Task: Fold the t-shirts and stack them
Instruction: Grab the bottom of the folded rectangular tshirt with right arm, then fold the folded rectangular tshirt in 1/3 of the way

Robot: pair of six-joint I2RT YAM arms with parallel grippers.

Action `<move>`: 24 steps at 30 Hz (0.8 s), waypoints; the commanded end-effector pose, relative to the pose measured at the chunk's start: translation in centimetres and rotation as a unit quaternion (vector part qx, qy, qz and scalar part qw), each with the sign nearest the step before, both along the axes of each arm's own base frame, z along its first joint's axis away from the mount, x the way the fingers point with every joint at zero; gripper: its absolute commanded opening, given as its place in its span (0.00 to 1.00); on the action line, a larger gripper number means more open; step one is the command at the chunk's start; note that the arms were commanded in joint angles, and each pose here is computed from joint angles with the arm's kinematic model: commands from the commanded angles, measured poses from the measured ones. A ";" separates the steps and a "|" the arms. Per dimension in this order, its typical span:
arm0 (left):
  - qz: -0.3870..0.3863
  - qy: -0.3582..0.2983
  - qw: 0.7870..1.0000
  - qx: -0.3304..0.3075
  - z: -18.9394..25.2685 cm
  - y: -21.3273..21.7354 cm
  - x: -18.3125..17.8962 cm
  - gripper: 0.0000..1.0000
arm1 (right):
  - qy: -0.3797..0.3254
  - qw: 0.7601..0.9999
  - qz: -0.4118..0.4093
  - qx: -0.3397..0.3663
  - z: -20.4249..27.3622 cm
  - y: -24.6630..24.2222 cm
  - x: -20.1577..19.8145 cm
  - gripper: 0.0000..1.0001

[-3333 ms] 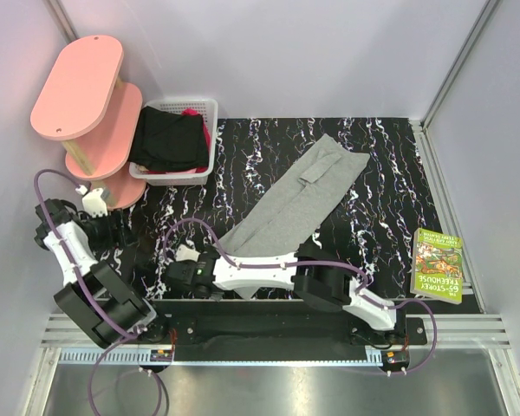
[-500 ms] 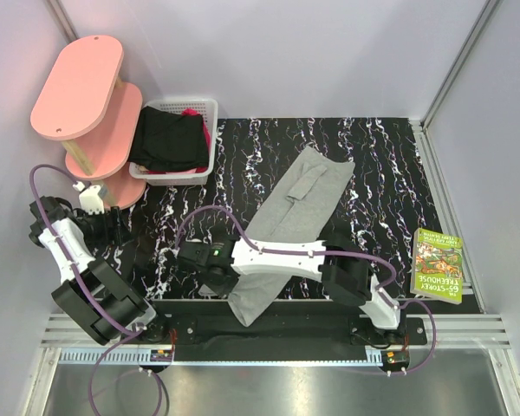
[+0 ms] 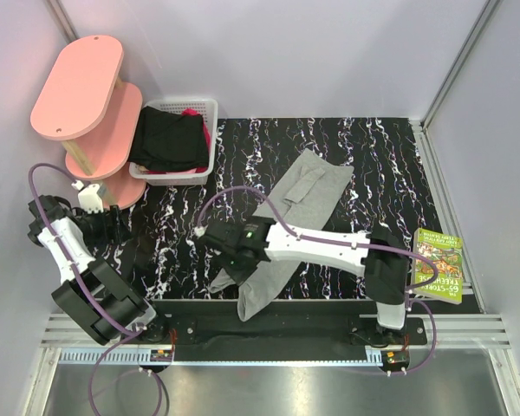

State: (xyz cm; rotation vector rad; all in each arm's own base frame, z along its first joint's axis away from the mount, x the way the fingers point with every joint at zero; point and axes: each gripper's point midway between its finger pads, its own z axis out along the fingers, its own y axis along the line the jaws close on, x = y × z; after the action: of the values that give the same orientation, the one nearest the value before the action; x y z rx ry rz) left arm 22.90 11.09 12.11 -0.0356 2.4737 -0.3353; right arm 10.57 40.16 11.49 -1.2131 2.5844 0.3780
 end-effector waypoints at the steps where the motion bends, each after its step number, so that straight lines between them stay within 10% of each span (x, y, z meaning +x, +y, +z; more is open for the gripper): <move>1: -0.002 -0.033 0.999 0.002 2.0 0.3 1.1 0.75 | 0.051 0.995 -0.035 0.078 2.1 -0.7 1.8 0.00; 24: -0.018 -0.025 1.000 0.004 1.9 -0.2 0.5 0.76 | 0.047 0.976 -0.167 0.131 1.3 -7.4 14.5 0.00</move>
State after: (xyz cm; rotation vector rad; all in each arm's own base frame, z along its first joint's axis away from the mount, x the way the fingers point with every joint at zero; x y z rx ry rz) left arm 22.65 10.71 12.59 -0.0329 2.4804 -0.3575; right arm 22.59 34.44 11.44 -0.7316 2.7169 0.7117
